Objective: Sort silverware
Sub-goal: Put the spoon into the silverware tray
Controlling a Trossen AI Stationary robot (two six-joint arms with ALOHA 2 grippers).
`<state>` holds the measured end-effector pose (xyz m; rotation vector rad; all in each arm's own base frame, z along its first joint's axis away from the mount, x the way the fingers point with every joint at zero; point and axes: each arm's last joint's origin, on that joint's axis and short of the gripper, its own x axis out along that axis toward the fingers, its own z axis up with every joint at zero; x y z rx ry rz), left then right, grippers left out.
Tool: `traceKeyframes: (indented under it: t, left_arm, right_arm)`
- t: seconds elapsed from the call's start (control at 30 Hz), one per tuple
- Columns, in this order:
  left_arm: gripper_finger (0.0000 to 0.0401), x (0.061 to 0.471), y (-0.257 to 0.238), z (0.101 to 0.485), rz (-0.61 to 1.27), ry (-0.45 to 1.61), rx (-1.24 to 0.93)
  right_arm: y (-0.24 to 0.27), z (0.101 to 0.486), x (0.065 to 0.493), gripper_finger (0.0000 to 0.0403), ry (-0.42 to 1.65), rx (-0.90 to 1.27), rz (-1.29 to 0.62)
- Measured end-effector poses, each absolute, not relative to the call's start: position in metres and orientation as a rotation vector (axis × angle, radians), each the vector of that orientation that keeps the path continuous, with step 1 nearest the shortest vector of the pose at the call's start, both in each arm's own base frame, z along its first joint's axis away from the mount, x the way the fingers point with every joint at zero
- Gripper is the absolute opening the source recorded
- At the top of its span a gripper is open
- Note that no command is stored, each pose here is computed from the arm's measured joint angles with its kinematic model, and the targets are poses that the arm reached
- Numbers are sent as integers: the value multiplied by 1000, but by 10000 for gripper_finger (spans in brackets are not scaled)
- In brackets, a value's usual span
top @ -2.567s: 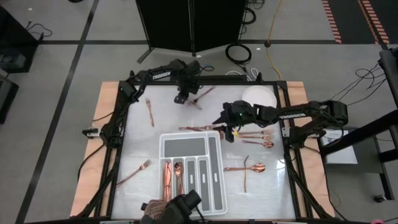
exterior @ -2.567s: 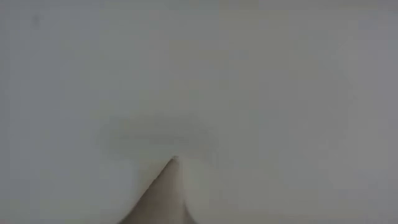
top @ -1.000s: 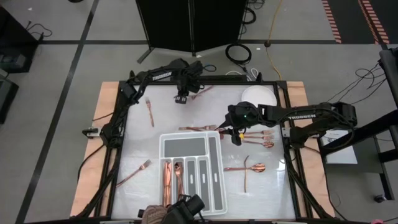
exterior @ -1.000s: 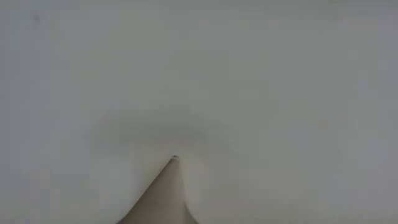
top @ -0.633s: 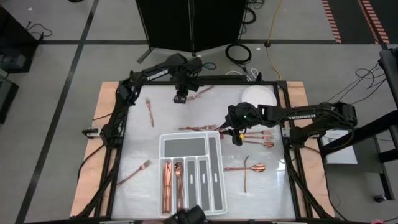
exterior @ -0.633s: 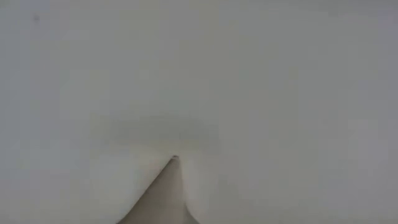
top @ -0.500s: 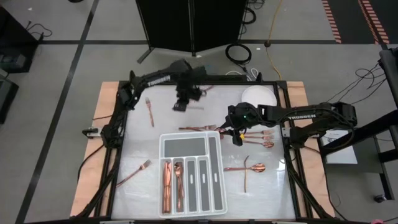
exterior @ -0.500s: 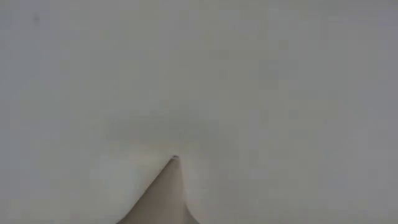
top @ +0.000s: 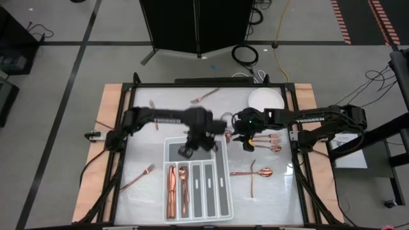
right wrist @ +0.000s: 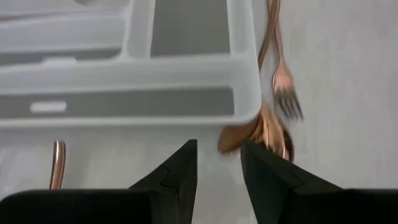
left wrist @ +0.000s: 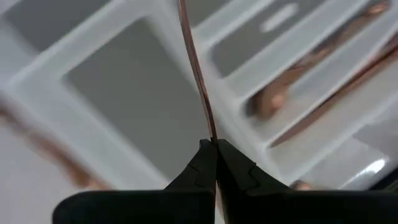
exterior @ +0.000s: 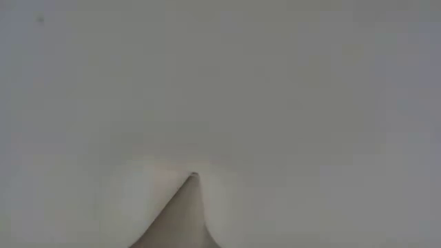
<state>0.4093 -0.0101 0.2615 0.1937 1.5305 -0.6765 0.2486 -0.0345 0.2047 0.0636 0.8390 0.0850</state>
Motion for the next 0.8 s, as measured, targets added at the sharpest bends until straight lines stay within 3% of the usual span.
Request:
traceKeyframes:
  t: [0.4,0.8]
  left_arm:
    - [0,390,-129,258,-828,1573,278]
    - [0,375,-184,242,-1051,1522,544]
  right_arm:
    - [-34,198,243,114,900,63,94]
    - [-35,204,250,114,806,155,45]
